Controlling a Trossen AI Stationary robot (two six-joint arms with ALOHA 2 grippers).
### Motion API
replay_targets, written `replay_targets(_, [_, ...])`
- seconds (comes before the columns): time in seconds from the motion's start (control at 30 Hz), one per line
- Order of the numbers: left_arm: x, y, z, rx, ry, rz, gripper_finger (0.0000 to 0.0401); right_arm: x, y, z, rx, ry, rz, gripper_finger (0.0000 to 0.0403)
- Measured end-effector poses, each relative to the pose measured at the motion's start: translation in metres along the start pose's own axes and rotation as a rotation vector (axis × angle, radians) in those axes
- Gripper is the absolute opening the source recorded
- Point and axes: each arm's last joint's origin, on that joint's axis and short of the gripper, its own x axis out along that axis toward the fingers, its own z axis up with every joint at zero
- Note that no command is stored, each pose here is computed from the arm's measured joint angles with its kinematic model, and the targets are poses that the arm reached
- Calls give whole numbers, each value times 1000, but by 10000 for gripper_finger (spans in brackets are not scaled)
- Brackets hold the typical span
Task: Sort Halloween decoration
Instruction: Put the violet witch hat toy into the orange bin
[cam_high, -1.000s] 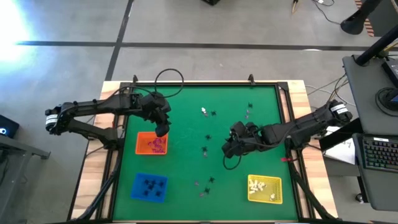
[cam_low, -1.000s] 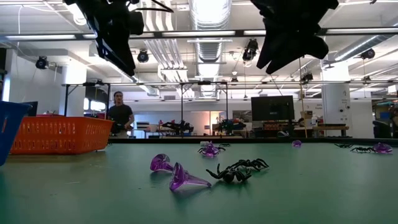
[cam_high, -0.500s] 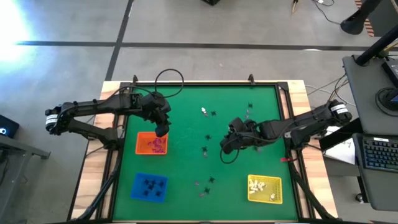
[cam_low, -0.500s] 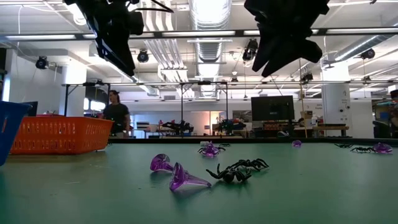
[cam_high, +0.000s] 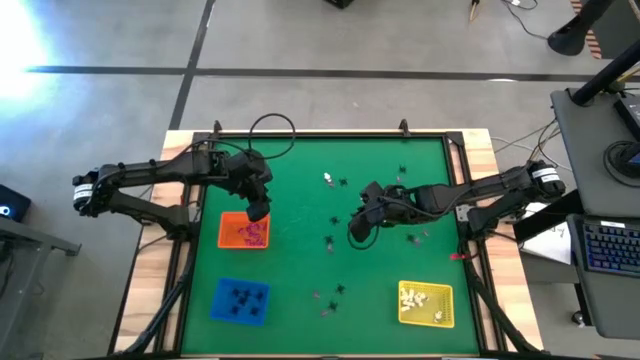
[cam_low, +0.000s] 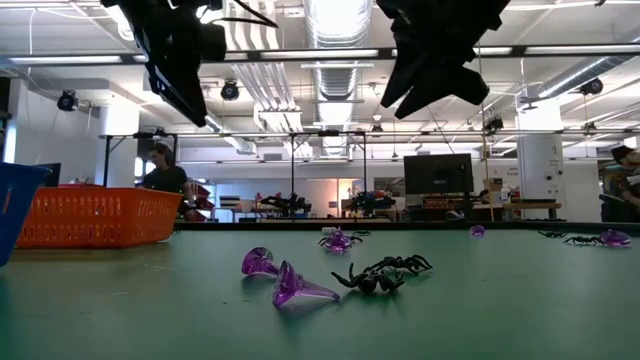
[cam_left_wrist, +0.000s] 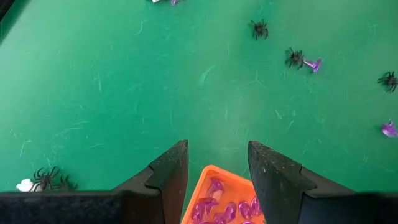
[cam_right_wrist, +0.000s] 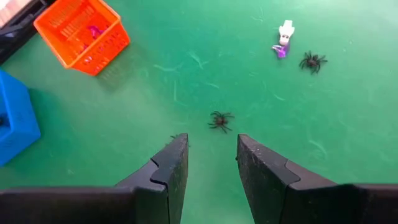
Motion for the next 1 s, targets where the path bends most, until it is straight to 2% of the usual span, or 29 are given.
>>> replay_targets(0.17, [6,0,2,1,-44,-14,149,0,0,1,1,-6,6,128])
replay_targets(0.3, [17,-4,9,6,-85,-82,149,0,0,1,0,-6,6,128])
replay_targets(0.43, [28,-16,17,67,-125,-160,149,0,-1,0,-16,5,-5,128])
replay_targets(0.67, [64,-39,16,162,-41,-188,149,-7,-4,0,-19,16,-17,128])
replay_targets(1.0, [104,-55,29,166,-100,-251,149,-21,-7,4,28,-14,9,128])
